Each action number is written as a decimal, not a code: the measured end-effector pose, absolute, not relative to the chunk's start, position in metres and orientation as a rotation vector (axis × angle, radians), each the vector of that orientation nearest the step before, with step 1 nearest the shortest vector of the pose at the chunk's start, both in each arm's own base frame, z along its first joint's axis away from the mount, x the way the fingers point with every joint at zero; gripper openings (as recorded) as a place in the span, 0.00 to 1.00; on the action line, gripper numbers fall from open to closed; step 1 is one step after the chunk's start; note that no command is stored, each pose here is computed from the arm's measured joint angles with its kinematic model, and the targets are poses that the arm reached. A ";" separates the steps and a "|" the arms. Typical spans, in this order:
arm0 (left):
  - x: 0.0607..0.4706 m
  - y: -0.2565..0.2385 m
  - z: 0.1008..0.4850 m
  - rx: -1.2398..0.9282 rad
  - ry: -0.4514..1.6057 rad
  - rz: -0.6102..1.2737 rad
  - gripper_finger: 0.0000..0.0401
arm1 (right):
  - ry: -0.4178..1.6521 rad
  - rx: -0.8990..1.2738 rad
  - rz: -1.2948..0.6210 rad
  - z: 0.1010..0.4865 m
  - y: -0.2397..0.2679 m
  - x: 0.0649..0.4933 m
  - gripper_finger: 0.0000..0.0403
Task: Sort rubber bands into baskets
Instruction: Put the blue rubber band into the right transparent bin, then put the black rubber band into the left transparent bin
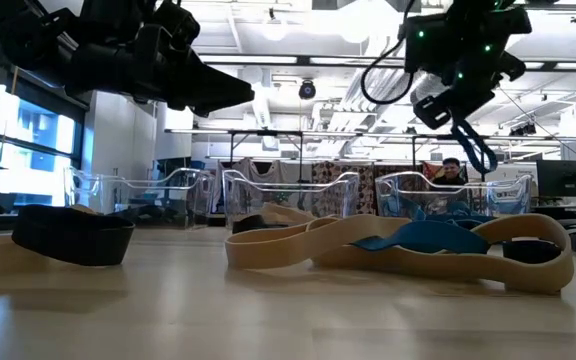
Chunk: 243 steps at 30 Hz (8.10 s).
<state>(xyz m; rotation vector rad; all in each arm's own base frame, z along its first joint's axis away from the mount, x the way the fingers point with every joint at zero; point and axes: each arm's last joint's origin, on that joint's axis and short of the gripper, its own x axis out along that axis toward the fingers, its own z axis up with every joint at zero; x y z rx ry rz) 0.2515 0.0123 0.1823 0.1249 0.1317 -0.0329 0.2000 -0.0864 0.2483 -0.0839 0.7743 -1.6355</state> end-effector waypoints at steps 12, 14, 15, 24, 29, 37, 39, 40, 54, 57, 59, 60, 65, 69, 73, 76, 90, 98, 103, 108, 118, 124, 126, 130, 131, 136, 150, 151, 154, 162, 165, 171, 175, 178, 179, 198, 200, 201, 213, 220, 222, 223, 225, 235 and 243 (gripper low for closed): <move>0.252 0.012 0.182 0.131 0.133 -0.033 0.29 | 1.049 -0.048 -1.615 0.226 -0.121 0.202 0.00; 0.252 0.012 0.182 0.131 0.133 -0.033 0.29 | 1.104 -0.049 -1.588 0.219 -0.127 0.206 0.00; 0.252 0.012 0.182 0.131 0.133 -0.033 0.29 | 1.135 -0.054 -1.572 0.215 -0.131 0.208 0.00; 0.252 0.012 0.182 0.132 0.133 -0.033 0.29 | 1.277 0.029 -1.343 0.193 -0.159 0.219 0.00; 0.252 0.012 0.182 0.132 0.133 -0.034 0.29 | 1.239 0.146 -1.190 0.193 -0.163 0.224 0.00; 0.252 0.012 0.182 0.132 0.133 -0.034 0.29 | 1.235 0.263 -1.132 0.191 -0.169 0.220 0.00; 0.252 0.012 0.182 0.132 0.133 -0.034 0.29 | 1.231 0.282 -1.149 0.191 -0.171 0.218 0.01; 0.252 0.012 0.182 0.132 0.133 -0.034 0.29 | 1.237 0.289 -1.155 0.191 -0.171 0.217 0.02; 0.252 0.012 0.182 0.132 0.133 -0.033 0.29 | 1.291 0.321 -1.188 0.203 -0.168 0.198 0.34; 0.252 0.012 0.182 0.132 0.133 -0.033 0.29 | 1.254 0.353 -1.208 0.212 -0.172 0.189 0.26; 0.252 0.012 0.182 0.129 0.133 -0.033 0.29 | 1.236 0.398 -1.213 0.216 -0.177 0.182 0.14; 0.252 0.012 0.182 0.125 0.133 -0.033 0.29 | 1.234 0.412 -1.216 0.216 -0.180 0.178 0.08; 0.252 0.012 0.182 0.125 0.133 -0.033 0.29 | 1.234 0.463 -1.274 0.215 -0.195 0.164 0.04; 0.252 0.012 0.182 0.125 0.133 -0.033 0.29 | 1.235 0.497 -1.317 0.215 -0.204 0.152 0.01; 0.252 0.012 0.182 0.124 0.133 -0.033 0.29 | 1.235 0.516 -1.349 0.215 -0.210 0.144 0.00; 0.252 0.012 0.182 0.124 0.134 -0.034 0.29 | 1.229 0.518 -1.353 0.215 -0.210 0.144 0.00; 0.252 0.012 0.182 0.123 0.135 -0.034 0.29 | 1.232 0.474 -1.362 0.221 -0.197 0.151 0.00; 0.251 0.012 0.179 0.119 0.164 -0.035 0.29 | 1.065 0.350 -1.206 0.263 -0.135 0.165 0.00; 0.251 0.012 0.178 0.107 0.173 -0.035 0.29 | 0.979 0.323 -1.062 0.280 -0.088 0.169 0.00; 0.251 0.012 0.177 0.109 0.187 -0.036 0.29 | 1.021 0.313 -0.908 0.279 -0.044 0.173 0.00; 0.250 0.012 0.176 0.109 0.200 -0.037 0.29 | 1.157 0.333 -0.644 0.268 0.024 0.179 0.01; 0.250 0.012 0.175 0.108 0.210 -0.038 0.29 | 1.335 0.328 -0.622 0.251 0.051 0.180 0.16; 0.250 0.012 0.175 0.109 0.209 -0.038 0.29 | 1.384 0.303 -0.613 0.244 0.057 0.183 0.23; 0.250 0.012 0.175 0.109 0.208 -0.038 0.29 | 1.463 0.250 -0.635 0.233 0.062 0.188 0.34; 0.250 0.012 0.175 0.109 0.208 -0.038 0.29 | 1.480 0.232 -0.645 0.231 0.062 0.189 0.36; 0.250 0.012 0.175 0.109 0.208 -0.038 0.29 | 1.559 0.214 -0.642 0.208 0.049 0.180 0.39; 0.250 0.012 0.175 0.109 0.208 -0.037 0.29 | 1.585 0.298 -0.627 0.152 0.028 0.151 0.37; 0.250 0.012 0.175 0.109 0.208 -0.037 0.29 | 1.585 0.299 -0.630 0.151 0.028 0.151 0.36; 0.250 0.012 0.175 0.109 0.208 -0.037 0.29 | 1.582 0.300 -0.632 0.151 0.029 0.151 0.27; 0.250 0.012 0.175 0.109 0.208 -0.037 0.29 | 1.530 0.244 -0.643 0.164 0.034 0.158 0.04; 0.250 0.012 0.175 0.109 0.208 -0.037 0.29 | 1.484 0.217 -0.626 0.174 0.038 0.164 0.01; 0.250 0.012 0.175 0.108 0.208 -0.037 0.29 | 1.463 0.211 -0.625 0.180 0.039 0.168 0.02; 0.250 0.012 0.175 0.108 0.208 -0.037 0.29 | 1.477 0.222 -0.708 0.181 0.031 0.165 0.08; 0.250 0.012 0.175 0.108 0.208 -0.037 0.29 | 1.500 0.241 -0.734 0.181 0.025 0.164 0.17; 0.250 0.012 0.175 0.105 0.209 -0.037 0.29 | 1.509 0.249 -0.727 0.181 0.024 0.164 0.21; 0.250 0.012 0.175 0.109 0.208 -0.037 0.29 | 1.604 0.317 -0.682 0.148 0.015 0.148 0.25; 0.250 0.012 0.175 0.108 0.208 -0.037 0.29 | 1.604 0.309 -0.678 0.148 0.016 0.148 0.16; 0.250 0.012 0.175 0.108 0.208 -0.037 0.29 | 1.603 0.305 -0.673 0.149 0.017 0.149 0.11; 0.251 0.003 0.175 0.169 0.204 -0.078 0.29 | 1.272 0.265 -0.529 0.188 0.035 0.194 0.01; 0.253 -0.021 0.180 0.390 0.189 -0.060 0.30 | 0.837 0.292 -0.294 0.207 0.046 0.238 0.00; 0.255 -0.028 0.184 0.456 0.176 -0.046 0.31 | 0.758 0.289 -0.246 0.213 0.048 0.245 0.00; 0.256 -0.031 0.187 0.490 0.168 -0.037 0.32 | 0.723 0.304 -0.224 0.216 0.049 0.247 0.00; 0.259 -0.038 0.193 0.553 0.152 -0.021 0.35 | 0.674 0.326 -0.196 0.220 0.050 0.251 0.00; 0.275 -0.058 0.226 0.712 0.115 -0.009 0.49 | 0.564 0.358 -0.040 0.231 0.056 0.259 0.00; 0.300 -0.065 0.227 0.886 0.148 -0.056 0.51 | 0.514 0.411 0.087 0.238 0.061 0.262 0.00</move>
